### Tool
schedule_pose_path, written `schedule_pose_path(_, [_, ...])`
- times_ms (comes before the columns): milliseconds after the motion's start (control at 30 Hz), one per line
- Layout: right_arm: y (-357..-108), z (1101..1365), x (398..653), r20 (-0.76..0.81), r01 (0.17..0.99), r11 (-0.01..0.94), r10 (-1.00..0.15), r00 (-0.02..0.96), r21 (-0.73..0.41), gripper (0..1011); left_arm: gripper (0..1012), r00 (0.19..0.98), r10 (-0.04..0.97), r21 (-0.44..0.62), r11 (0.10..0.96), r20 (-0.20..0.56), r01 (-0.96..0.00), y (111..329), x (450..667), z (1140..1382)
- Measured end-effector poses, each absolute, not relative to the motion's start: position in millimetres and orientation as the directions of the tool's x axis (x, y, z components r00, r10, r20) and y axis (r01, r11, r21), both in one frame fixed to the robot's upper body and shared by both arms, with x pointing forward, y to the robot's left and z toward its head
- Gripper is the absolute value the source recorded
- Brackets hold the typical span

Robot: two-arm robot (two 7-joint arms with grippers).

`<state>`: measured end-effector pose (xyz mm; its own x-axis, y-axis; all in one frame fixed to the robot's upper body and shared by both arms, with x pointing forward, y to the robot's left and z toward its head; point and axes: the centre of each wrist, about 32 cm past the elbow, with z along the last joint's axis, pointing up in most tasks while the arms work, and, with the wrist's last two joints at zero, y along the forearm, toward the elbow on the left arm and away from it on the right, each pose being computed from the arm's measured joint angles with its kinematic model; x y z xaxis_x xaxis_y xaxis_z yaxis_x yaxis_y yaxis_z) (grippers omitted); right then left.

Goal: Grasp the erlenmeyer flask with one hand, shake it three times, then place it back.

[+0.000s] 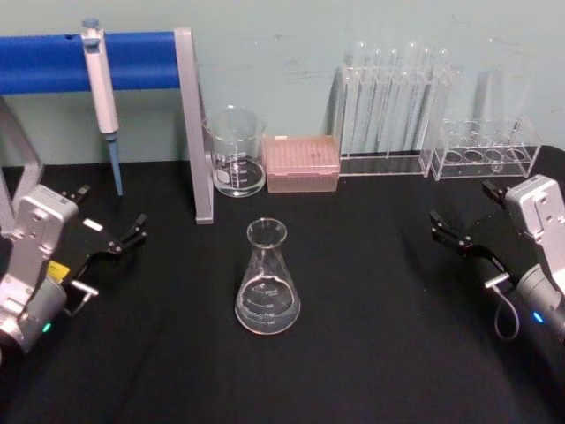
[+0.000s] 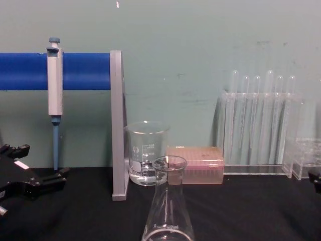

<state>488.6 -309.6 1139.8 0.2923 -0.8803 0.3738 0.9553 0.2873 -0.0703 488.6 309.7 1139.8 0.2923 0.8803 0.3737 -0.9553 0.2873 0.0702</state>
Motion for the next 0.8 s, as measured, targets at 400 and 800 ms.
schedule_pose_path(400, [-309.6,1139.8,488.6,0.374,0.955,0.287,-0.880,0.292,-0.070,1000,1001,0.292,0.880,0.070,0.287,0.374,-0.955,309.7,488.6,1139.8])
schedule_pose_path(800, [-309.7,1139.8,488.6,0.374,0.955,0.287,-0.880,0.292,-0.070,1000,1001,0.292,0.880,0.070,0.287,0.374,-0.955,309.7,488.6,1139.8])
